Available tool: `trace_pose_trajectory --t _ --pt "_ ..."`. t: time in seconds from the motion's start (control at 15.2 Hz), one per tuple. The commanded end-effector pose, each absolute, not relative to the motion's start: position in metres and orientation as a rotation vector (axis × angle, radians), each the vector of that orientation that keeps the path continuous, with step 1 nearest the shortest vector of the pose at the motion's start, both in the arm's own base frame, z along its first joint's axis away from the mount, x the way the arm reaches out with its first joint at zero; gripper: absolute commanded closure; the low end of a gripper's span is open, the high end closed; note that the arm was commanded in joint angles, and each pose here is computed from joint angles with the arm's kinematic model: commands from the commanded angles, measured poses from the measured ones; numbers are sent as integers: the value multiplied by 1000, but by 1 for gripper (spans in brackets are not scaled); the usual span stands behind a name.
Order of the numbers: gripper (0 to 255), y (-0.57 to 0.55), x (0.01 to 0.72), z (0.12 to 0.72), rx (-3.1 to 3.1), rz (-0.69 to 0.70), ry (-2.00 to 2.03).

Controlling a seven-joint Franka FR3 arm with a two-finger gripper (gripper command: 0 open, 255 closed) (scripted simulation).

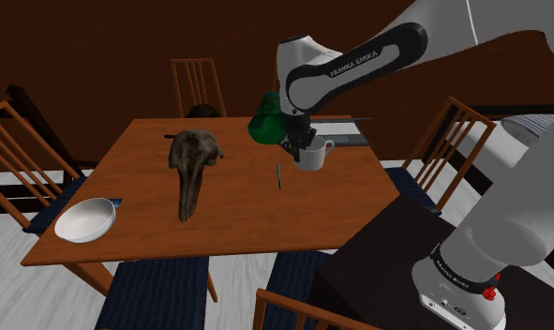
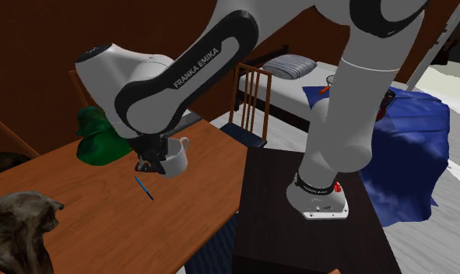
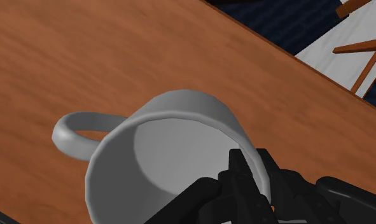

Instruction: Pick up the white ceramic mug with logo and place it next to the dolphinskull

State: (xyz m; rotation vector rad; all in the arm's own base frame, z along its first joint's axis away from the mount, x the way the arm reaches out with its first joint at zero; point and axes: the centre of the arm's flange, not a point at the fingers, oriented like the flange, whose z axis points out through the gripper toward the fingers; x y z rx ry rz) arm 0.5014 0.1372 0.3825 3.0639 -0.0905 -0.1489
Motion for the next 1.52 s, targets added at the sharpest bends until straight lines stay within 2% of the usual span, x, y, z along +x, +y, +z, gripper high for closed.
trace_pose_trajectory --t 0.0,1.06,1.45 --pt "255 151 525 382 3064 -150 -92" --pt "255 283 698 382 3064 -150 -92" --pt "255 283 698 351 3064 -150 -92"
